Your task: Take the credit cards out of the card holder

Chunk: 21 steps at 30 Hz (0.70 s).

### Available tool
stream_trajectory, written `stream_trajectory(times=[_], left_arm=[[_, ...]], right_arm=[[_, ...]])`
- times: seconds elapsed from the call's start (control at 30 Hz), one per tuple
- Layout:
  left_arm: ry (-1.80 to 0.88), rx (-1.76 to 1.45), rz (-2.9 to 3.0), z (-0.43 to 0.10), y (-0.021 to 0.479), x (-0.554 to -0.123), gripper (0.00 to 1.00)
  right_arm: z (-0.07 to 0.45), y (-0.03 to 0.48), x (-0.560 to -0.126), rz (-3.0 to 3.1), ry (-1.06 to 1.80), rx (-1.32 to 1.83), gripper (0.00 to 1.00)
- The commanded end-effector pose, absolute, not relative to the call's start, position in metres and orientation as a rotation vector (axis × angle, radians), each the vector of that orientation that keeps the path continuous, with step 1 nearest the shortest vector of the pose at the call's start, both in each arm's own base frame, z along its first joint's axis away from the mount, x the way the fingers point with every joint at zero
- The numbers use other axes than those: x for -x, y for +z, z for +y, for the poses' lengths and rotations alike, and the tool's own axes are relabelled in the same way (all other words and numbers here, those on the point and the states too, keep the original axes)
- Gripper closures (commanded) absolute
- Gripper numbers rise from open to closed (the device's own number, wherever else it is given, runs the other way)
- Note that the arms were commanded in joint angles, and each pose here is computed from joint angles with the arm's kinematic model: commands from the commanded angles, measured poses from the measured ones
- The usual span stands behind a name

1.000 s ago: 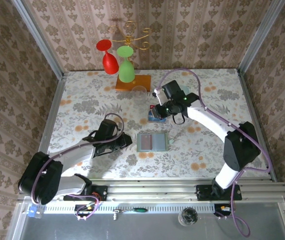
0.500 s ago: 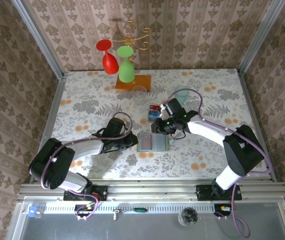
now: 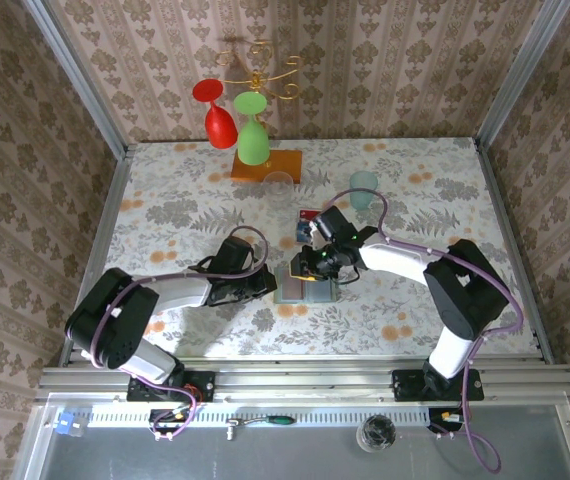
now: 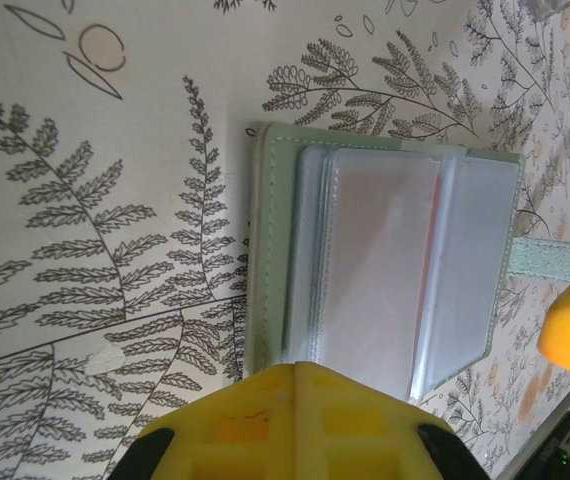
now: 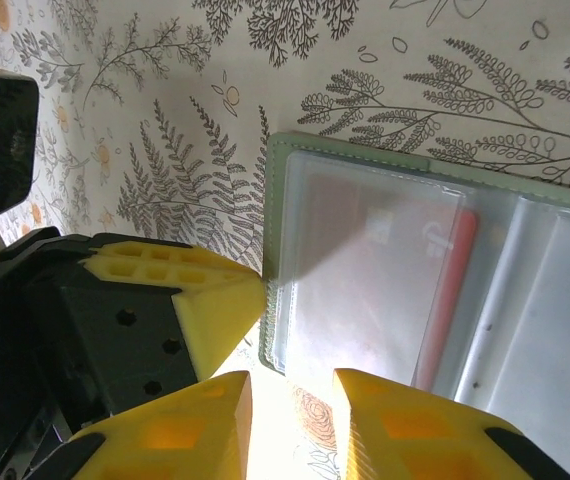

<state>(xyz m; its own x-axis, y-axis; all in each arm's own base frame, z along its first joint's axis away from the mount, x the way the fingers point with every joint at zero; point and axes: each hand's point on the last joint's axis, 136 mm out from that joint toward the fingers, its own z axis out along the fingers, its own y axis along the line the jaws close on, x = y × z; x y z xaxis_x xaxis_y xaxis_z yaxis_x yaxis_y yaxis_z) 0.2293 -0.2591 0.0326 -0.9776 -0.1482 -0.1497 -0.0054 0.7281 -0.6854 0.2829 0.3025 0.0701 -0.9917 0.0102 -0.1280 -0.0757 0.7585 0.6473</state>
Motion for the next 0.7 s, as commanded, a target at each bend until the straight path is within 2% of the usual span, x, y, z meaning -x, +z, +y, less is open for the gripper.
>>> stream_trajectory(times=[0.0, 0.67], left_arm=[[-1.100, 0.104, 2.737, -0.264, 0.033, -0.230, 0.95], [-1.080, 0.129, 2.763, -0.256, 0.025, -0.220, 0.95]], right_arm=[[0.314, 0.076, -0.285, 2.820, 1.101, 0.059, 0.71], [0.324, 0.050, -0.279, 2.881, 1.078, 0.027, 0.68]])
